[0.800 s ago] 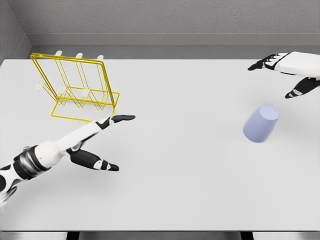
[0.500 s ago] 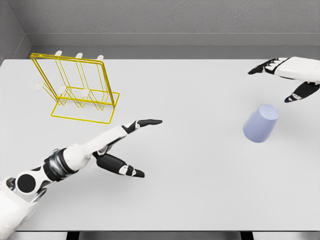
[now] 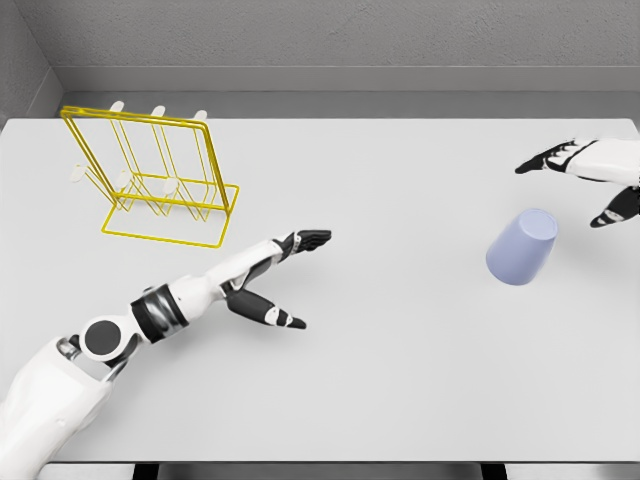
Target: Place the cup on the cup holder with both arms
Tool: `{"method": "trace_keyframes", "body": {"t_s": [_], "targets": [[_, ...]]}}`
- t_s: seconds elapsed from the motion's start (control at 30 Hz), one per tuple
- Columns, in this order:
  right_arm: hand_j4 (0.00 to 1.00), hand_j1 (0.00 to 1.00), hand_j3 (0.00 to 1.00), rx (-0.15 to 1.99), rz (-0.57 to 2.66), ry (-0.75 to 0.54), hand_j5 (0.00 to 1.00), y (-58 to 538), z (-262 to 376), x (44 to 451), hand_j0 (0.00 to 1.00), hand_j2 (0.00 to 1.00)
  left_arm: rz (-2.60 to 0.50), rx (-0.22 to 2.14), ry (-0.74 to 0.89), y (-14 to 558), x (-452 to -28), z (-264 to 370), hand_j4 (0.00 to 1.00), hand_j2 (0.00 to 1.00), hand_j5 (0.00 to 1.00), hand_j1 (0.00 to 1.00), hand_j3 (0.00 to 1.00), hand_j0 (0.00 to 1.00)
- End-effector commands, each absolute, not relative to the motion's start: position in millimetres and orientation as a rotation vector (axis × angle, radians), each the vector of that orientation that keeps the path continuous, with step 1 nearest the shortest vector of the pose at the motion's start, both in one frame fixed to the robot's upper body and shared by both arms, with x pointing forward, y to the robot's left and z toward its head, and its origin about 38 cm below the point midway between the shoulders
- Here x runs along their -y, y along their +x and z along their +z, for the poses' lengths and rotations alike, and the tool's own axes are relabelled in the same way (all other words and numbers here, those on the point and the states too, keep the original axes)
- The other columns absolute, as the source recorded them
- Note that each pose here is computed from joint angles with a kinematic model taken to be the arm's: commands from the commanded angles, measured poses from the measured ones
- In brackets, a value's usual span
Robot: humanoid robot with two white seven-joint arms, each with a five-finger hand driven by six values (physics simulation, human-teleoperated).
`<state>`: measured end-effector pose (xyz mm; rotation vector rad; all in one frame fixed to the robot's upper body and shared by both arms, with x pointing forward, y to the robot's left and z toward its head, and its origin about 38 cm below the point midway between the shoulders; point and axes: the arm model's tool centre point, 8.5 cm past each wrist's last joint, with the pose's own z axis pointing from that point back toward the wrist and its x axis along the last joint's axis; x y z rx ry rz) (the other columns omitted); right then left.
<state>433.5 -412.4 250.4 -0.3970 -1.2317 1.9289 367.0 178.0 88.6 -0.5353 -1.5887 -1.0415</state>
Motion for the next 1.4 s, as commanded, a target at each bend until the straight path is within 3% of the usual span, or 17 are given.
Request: {"method": "trace_keyframes", "body": {"t_s": [0.0, 1.37], "targets": [[1.00, 1.00, 1.00, 1.240, 1.933, -0.390, 1.00, 432, 252, 409, 1.00, 1.00, -1.065, 1.566, -0.510, 368, -180, 87, 1.00, 1.00, 1.00, 1.00, 1.00, 1.00], [1.00, 1.00, 1.00, 1.224, 1.927, -0.282, 1.00, 429, 209, 392, 1.00, 1.00, -1.039, 1.588, -0.478, 377, -187, 94, 1.00, 1.00, 1.00, 1.00, 1.00, 1.00]]}}
